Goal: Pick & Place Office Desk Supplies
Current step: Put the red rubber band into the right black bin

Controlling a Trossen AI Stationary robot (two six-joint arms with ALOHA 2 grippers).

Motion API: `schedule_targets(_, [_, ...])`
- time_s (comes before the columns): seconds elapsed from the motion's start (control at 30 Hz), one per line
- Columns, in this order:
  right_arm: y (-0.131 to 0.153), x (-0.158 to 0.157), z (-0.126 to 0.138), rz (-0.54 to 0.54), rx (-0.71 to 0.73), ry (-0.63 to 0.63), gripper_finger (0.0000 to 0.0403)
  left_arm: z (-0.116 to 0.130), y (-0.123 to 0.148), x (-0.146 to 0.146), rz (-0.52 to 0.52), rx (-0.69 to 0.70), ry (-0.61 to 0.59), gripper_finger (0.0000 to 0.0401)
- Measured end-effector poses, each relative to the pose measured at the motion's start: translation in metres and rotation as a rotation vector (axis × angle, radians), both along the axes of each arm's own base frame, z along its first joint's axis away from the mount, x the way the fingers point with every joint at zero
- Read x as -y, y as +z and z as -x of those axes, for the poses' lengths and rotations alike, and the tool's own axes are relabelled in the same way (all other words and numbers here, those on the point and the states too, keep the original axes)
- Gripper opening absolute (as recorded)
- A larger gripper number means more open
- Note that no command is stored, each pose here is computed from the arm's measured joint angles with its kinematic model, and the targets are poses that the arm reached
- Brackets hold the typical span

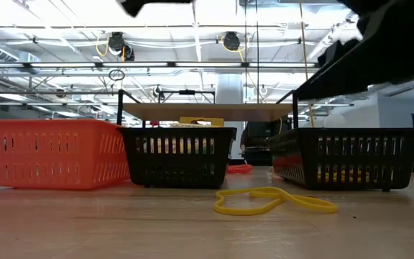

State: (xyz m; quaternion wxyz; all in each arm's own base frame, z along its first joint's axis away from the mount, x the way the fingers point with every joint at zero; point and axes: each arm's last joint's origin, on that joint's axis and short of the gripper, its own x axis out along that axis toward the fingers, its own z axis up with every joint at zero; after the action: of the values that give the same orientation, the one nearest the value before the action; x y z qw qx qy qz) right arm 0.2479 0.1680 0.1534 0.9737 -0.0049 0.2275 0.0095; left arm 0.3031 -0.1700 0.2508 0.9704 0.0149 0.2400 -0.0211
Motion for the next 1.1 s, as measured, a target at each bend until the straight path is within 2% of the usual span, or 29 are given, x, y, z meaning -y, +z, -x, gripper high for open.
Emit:
schedule_targets(0.23, [-0.009, -0.01, -0.012, -0.014, 0.12, 0.039, 0.0155, 0.035, -0.019, 0.026, 0.23, -0.248, 0.11, 0.0202])
schedule_targets(0.4, [-0.005, -0.011, -0.013, 0.02, 0.162, 0.057, 0.0155, 0.059, -0.026, 0.049, 0.503, -0.445, 0.154, 0.0202])
schedule_targets(0.57, [0.001, -0.01, -0.014, 0.082, 0.226, 0.019, 0.0155, 0.076, -0.024, 0.069, 0.698, -0.511, 0.211, 0.0202])
schedule_targets(0.7, [0.024, -0.006, -0.012, 0.152, 0.313, -0.044, 0.0155, 0.084, -0.027, 0.078, 0.763, -0.504, 0.281, 0.0202])
schedule_targets(0.9, [0.081, 0.011, 0.006, 0.236, 0.443, -0.153, 0.0155, 0.076, -0.063, 0.093, 0.786, -0.604, 0.349, 0.0202])
schedule_targets(1.1, [0.134, 0.031, 0.032, 0.155, 0.589, -0.202, 0.0155, 0.069, -0.092, 0.103, 0.857, -0.739, 0.382, 0.0202])
